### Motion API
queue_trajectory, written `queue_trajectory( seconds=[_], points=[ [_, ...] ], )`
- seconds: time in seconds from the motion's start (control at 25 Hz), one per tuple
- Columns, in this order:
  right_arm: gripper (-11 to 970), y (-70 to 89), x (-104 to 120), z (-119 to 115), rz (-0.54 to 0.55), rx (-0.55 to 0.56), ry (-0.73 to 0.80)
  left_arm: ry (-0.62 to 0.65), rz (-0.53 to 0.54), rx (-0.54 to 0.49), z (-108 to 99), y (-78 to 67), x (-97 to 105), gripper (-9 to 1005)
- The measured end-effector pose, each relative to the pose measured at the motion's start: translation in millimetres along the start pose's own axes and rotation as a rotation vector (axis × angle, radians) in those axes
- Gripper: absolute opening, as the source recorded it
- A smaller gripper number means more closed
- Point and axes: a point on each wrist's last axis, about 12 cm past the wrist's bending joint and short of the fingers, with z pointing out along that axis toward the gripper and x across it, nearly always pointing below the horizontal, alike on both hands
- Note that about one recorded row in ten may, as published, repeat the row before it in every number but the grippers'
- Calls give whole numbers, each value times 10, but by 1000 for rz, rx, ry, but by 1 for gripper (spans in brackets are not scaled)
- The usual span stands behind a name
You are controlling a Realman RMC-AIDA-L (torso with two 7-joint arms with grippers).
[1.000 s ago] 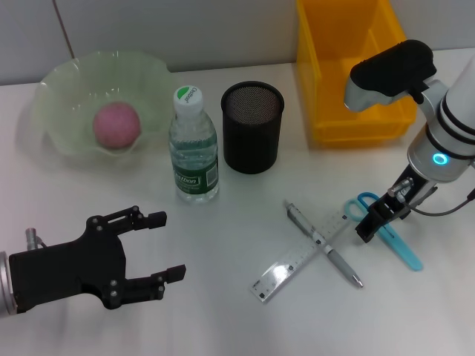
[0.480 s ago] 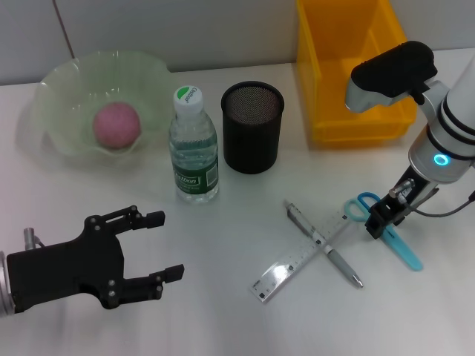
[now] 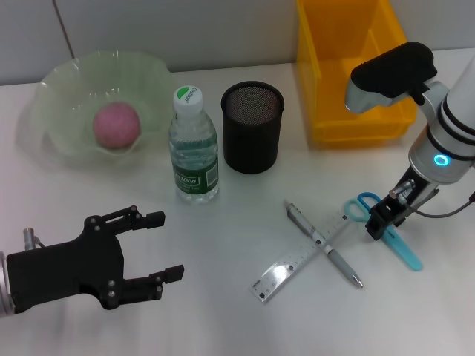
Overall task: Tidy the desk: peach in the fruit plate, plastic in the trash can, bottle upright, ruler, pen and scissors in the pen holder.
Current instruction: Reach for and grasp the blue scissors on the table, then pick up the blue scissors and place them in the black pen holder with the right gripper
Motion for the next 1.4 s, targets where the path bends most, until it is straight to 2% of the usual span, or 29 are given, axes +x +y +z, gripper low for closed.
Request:
queue_trajectory(
  seconds=[1.2,1.4],
  points=[
    [386,-1,-2,44,9,0,19,1,2,1,0,-1,2,808],
    [244,-5,1,45,10,0,20,1,2,1,0,-1,1,808]
  ],
)
